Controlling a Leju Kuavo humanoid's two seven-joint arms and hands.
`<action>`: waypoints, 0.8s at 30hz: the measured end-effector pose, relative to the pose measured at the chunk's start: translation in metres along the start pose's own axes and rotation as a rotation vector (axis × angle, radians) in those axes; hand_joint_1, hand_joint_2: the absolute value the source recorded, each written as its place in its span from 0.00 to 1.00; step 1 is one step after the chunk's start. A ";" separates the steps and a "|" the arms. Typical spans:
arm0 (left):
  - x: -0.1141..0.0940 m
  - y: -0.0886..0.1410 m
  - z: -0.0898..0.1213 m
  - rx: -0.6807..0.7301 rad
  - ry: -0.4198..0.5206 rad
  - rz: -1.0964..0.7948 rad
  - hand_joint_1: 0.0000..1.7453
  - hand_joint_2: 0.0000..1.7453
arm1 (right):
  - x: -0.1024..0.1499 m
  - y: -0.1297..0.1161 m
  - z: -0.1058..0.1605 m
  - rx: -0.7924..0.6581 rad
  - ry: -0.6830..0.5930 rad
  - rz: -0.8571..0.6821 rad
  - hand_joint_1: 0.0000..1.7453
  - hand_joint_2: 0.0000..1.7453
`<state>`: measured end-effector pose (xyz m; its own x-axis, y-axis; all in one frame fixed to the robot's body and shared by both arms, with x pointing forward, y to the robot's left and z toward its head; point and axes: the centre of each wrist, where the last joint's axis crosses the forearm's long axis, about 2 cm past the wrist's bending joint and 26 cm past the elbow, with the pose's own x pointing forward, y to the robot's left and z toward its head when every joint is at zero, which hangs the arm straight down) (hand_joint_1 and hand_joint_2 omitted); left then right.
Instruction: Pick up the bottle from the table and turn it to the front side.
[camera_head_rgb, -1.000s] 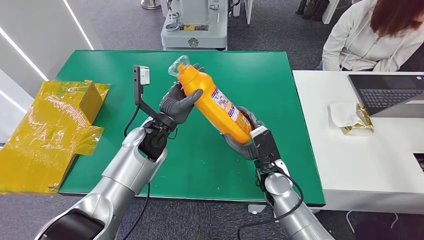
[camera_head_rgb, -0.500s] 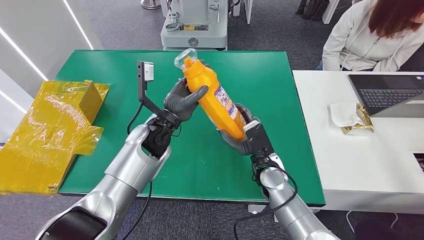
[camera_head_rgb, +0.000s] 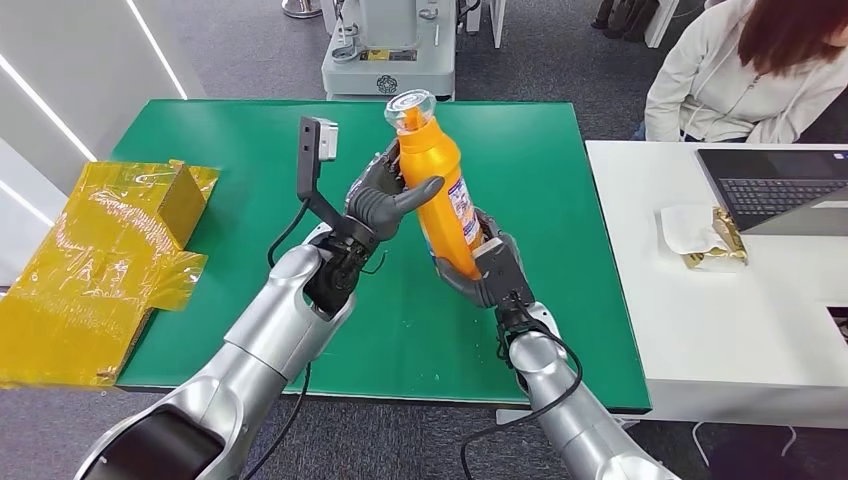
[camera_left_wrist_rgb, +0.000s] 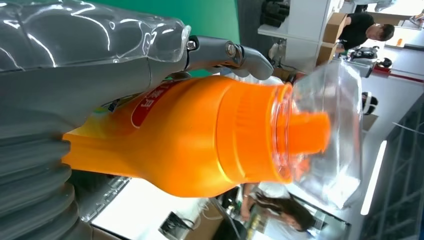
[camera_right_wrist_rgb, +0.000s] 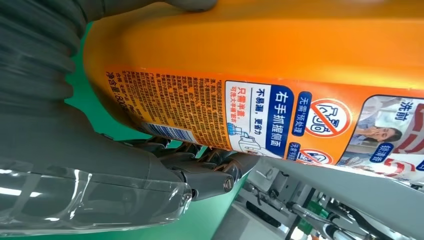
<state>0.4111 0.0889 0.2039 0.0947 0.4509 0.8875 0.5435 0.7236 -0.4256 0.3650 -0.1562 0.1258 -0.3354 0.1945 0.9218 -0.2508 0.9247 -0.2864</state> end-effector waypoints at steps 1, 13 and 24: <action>-0.001 -0.001 0.000 0.000 0.002 -0.014 0.00 1.00 | -0.001 0.000 0.000 0.001 0.004 0.001 1.00 1.00; -0.009 -0.007 -0.003 0.004 -0.008 -0.282 0.00 1.00 | -0.008 -0.001 0.000 0.011 0.013 0.016 1.00 1.00; -0.012 0.004 -0.001 0.009 0.047 -0.394 0.82 1.00 | -0.013 0.002 -0.002 0.025 0.046 0.000 1.00 1.00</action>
<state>0.4126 0.0862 0.1921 -0.0817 0.1140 0.9901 0.5387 0.8409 -0.0524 0.3704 -0.1563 0.1134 -0.2935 0.2100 0.9326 -0.2737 0.9163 -0.2925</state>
